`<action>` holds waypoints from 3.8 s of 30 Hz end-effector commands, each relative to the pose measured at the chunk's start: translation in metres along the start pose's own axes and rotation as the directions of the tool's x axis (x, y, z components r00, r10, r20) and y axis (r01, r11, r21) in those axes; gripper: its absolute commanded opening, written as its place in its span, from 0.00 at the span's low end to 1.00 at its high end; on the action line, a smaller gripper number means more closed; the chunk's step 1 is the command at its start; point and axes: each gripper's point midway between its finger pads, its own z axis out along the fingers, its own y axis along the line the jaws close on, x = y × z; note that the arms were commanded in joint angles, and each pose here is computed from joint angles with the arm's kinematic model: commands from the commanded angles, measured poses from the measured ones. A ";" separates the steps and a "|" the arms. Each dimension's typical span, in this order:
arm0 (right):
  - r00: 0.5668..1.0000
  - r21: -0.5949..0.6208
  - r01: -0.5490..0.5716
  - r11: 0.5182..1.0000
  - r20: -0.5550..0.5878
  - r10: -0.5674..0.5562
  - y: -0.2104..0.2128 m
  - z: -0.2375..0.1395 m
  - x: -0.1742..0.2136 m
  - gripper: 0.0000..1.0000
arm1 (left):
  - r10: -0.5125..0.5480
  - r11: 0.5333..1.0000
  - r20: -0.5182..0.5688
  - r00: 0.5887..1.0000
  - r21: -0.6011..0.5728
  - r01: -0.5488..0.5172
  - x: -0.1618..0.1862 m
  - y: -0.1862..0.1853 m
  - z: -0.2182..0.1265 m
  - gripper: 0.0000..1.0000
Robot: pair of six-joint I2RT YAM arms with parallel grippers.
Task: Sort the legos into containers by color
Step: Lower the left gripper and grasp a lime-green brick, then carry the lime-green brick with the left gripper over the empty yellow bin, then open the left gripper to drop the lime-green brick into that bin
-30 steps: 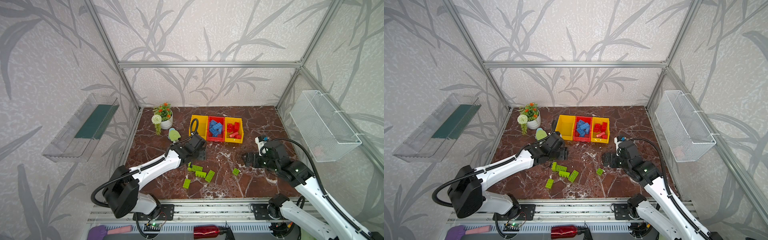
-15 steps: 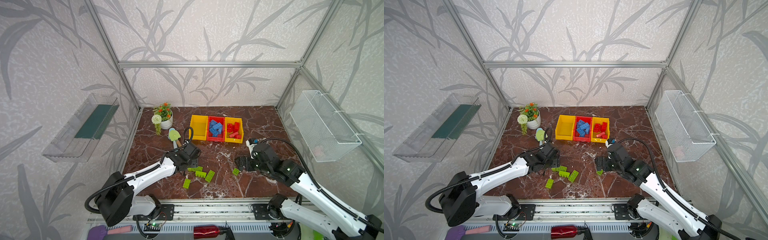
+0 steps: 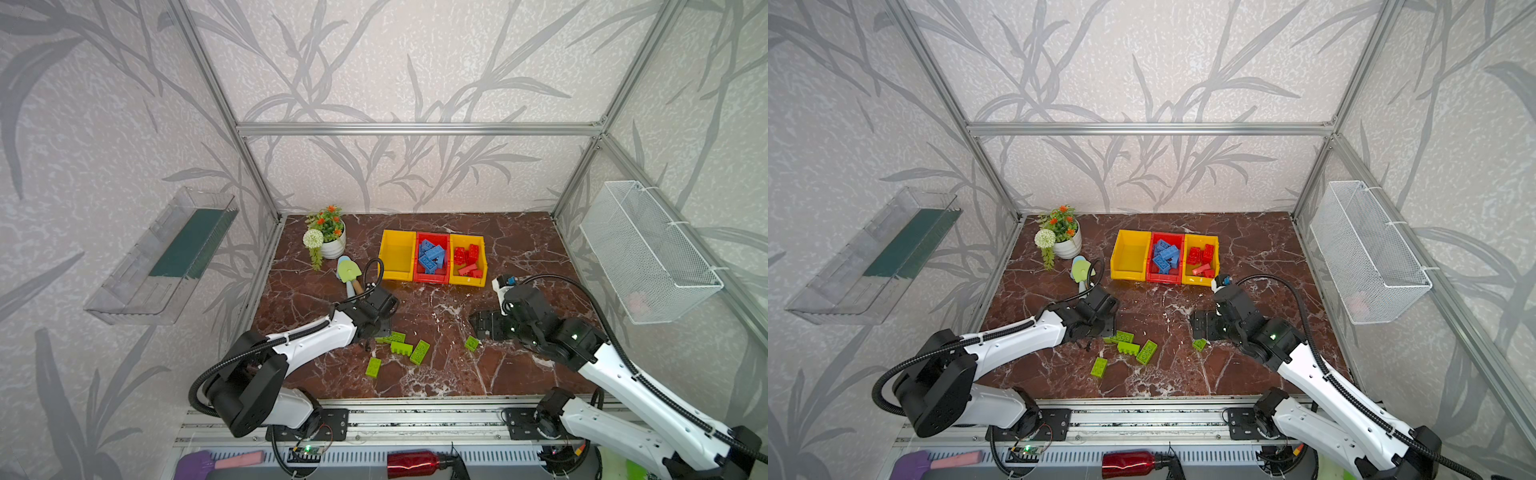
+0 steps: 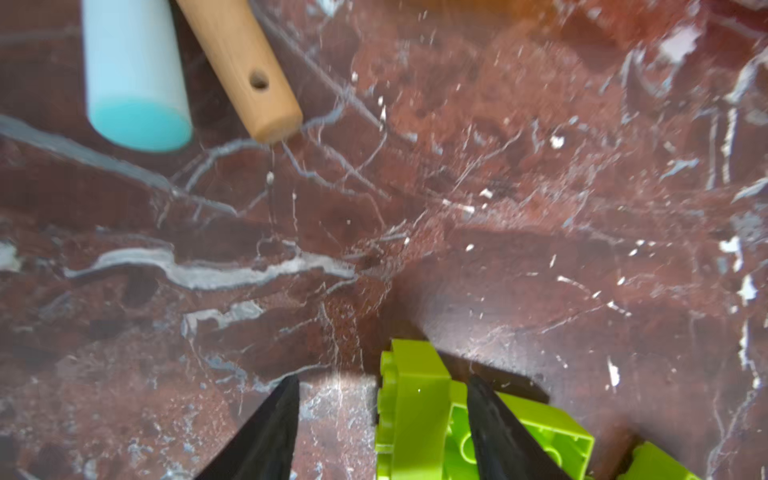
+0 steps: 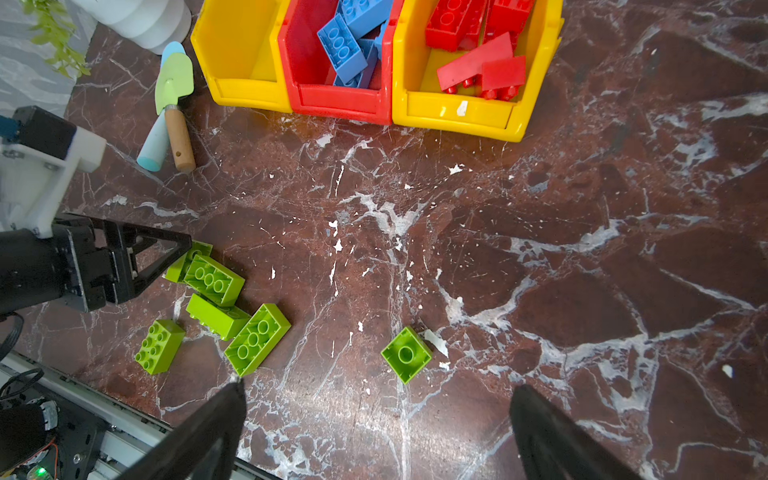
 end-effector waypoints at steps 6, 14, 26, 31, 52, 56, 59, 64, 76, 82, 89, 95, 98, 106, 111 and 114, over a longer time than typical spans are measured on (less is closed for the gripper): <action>1.000 -0.014 -0.011 1.000 0.026 0.011 0.006 0.000 -0.009 0.99 | -0.028 1.000 -0.043 0.999 -0.011 0.028 0.017 0.008 0.012 0.59; 0.999 -0.011 -0.013 1.000 0.032 0.013 0.004 -0.003 -0.008 0.99 | -0.026 0.999 -0.059 0.998 -0.027 0.025 0.022 0.010 0.020 0.50; 0.999 -0.004 -0.016 1.000 0.031 0.016 0.003 -0.003 -0.007 0.99 | -0.040 0.999 -0.032 0.999 -0.022 0.039 0.016 0.013 0.002 0.31; 0.999 -0.009 -0.018 1.000 0.029 0.018 0.004 -0.002 -0.007 0.99 | -0.038 0.999 -0.006 0.999 -0.038 0.038 0.012 0.019 -0.006 0.31; 0.999 -0.005 -0.019 1.000 0.031 0.019 0.002 -0.006 -0.006 0.99 | -0.042 0.998 -0.032 0.999 -0.057 0.041 0.018 0.021 0.011 0.35; 0.999 -0.001 -0.019 1.000 0.028 0.019 0.001 -0.006 -0.005 0.99 | -0.049 0.997 -0.045 0.998 -0.058 0.046 0.021 0.022 0.016 0.32; 0.999 0.001 -0.018 1.000 0.032 0.018 0.001 -0.006 -0.006 0.99 | -0.050 0.997 -0.046 0.998 -0.059 0.048 0.021 0.023 0.015 0.25; 0.999 -0.001 -0.014 1.000 0.038 0.014 0.001 -0.006 -0.007 0.99 | -0.036 0.998 -0.030 0.999 -0.061 0.034 0.010 0.019 0.005 0.15; 0.998 -0.003 0.019 1.000 0.054 -0.019 0.005 -0.005 -0.015 0.99 | 0.061 0.998 0.084 0.995 -0.033 -0.058 -0.110 -0.030 -0.016 0.12; 0.998 -0.011 0.039 0.999 0.047 -0.039 0.011 0.000 -0.022 0.99 | 0.054 0.999 0.102 0.993 -0.003 -0.054 -0.177 -0.053 0.001 0.11; 0.997 -0.021 0.074 0.997 0.028 -0.074 0.022 0.015 -0.034 0.99 | 0.041 0.999 0.078 0.996 0.006 -0.041 -0.225 -0.067 0.031 0.12; 0.997 -0.046 0.079 0.996 0.024 -0.078 0.029 0.028 -0.048 0.99 | 0.047 0.999 0.040 0.998 0.008 -0.047 -0.234 -0.072 0.053 0.41; 0.997 -0.053 0.081 0.995 0.021 -0.080 0.031 0.032 -0.052 0.99 | 0.041 0.999 0.028 0.999 0.018 -0.042 -0.235 -0.075 0.057 0.56; 0.997 -0.057 0.079 0.995 0.010 -0.079 0.032 0.036 -0.052 0.99 | 0.024 0.998 0.059 0.998 0.062 -0.028 -0.226 -0.080 0.026 0.69; 0.998 -0.078 0.059 0.995 0.007 -0.058 0.032 0.035 -0.045 0.99 | -0.006 0.997 0.056 0.998 0.080 0.002 -0.187 -0.065 0.002 0.70; 0.999 -0.082 0.051 0.995 0.000 -0.051 0.032 0.035 -0.039 0.99 | -0.019 0.997 0.040 0.999 0.079 0.016 -0.148 -0.052 -0.009 0.71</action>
